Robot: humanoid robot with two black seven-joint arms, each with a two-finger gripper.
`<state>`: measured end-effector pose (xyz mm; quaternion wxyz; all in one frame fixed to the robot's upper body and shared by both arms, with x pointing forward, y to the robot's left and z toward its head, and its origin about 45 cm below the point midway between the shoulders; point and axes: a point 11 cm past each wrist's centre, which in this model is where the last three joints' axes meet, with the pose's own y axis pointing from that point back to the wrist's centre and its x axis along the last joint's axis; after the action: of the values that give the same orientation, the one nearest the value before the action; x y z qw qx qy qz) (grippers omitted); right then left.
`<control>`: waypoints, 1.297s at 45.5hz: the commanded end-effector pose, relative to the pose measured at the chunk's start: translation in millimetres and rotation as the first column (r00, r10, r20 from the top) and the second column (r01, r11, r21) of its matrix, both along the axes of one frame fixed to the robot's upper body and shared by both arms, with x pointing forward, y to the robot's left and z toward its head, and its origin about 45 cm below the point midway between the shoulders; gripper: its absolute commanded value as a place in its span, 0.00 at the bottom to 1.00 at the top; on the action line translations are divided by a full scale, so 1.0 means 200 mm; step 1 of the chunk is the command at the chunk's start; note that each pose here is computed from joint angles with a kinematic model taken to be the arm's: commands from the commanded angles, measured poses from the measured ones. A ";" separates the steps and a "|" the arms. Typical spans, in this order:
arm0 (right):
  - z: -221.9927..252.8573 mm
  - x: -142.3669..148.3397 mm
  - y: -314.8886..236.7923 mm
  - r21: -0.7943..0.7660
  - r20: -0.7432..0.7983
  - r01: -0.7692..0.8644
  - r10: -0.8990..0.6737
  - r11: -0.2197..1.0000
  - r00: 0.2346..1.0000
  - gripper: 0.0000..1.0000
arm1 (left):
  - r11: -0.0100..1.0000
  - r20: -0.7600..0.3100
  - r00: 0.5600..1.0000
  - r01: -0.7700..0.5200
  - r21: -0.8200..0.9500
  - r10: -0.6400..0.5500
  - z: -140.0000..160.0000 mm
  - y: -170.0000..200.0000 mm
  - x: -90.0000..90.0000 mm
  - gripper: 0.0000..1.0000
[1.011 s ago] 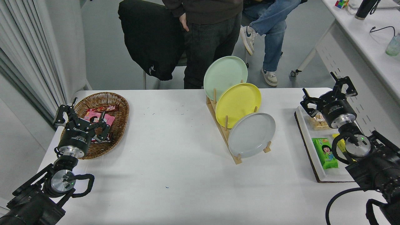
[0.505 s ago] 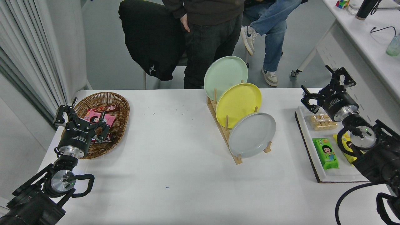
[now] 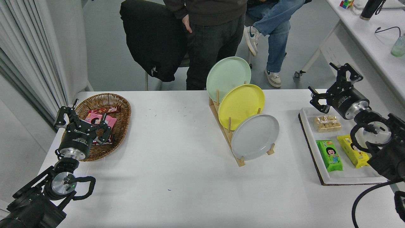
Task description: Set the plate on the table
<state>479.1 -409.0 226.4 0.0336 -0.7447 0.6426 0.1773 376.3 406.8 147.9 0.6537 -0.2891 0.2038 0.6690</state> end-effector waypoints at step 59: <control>0.22 -0.12 0.16 -0.405 -0.265 -0.484 0.407 0.776 0.874 1.00 | 1.000 0.000 1.000 0.000 0.000 0.000 0.00 0.00 0.00 0.98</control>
<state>466.1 -390.8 275.3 -0.1903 -0.8328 0.5133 0.0816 376.3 406.7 148.0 0.6537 -0.2892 0.2038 0.6690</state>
